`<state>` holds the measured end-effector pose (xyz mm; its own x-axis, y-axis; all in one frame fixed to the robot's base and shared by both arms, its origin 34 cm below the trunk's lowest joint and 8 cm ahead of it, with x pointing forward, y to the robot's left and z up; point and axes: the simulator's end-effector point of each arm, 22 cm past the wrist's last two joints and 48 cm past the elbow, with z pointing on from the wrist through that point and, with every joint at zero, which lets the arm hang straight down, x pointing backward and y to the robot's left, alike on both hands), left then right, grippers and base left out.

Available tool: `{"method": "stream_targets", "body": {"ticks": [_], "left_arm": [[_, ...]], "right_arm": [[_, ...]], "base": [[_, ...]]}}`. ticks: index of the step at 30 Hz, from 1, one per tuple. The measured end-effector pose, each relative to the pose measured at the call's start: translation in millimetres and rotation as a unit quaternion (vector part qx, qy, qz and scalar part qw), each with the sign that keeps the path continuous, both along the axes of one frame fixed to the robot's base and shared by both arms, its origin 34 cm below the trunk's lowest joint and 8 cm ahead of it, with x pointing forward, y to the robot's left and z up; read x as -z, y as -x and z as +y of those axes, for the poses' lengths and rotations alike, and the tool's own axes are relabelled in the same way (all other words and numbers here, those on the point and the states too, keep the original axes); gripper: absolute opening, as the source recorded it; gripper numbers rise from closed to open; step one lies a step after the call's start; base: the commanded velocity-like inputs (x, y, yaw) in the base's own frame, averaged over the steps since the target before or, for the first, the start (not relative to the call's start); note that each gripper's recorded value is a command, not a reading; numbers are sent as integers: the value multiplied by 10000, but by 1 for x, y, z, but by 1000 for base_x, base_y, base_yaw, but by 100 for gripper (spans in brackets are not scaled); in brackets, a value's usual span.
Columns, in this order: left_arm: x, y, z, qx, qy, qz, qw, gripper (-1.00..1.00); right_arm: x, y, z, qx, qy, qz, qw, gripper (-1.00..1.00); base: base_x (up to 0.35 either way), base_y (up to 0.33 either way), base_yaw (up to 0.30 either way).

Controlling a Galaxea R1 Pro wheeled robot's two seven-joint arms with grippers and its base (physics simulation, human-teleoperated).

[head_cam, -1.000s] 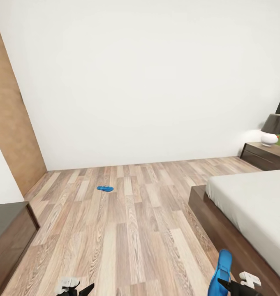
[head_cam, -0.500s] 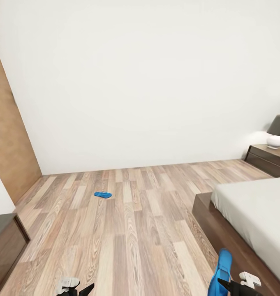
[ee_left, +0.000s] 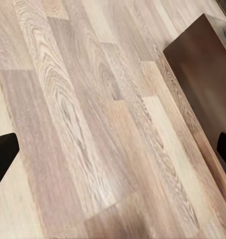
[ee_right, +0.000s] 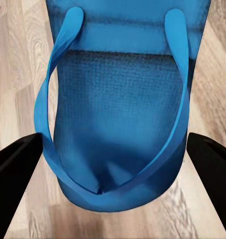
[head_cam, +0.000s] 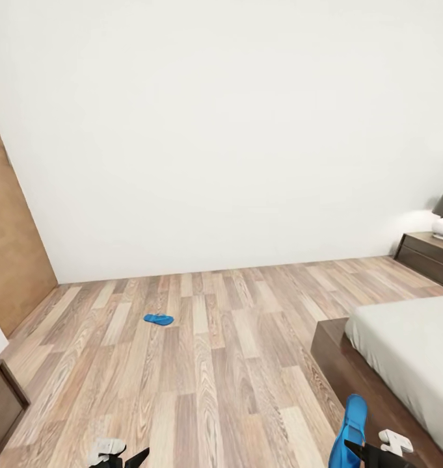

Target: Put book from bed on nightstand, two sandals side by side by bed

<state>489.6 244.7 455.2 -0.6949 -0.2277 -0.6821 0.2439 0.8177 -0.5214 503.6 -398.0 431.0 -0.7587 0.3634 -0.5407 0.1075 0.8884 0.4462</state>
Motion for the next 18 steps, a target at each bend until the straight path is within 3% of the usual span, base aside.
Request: {"method": "stream_targets", "body": {"ticks": [18], "left_arm": [[0,0,0,-3,0,0,10000,100]], "right_arm": [[0,0,0,0,-1,1,10000,-100]], "base": [[326,0,0]]}}
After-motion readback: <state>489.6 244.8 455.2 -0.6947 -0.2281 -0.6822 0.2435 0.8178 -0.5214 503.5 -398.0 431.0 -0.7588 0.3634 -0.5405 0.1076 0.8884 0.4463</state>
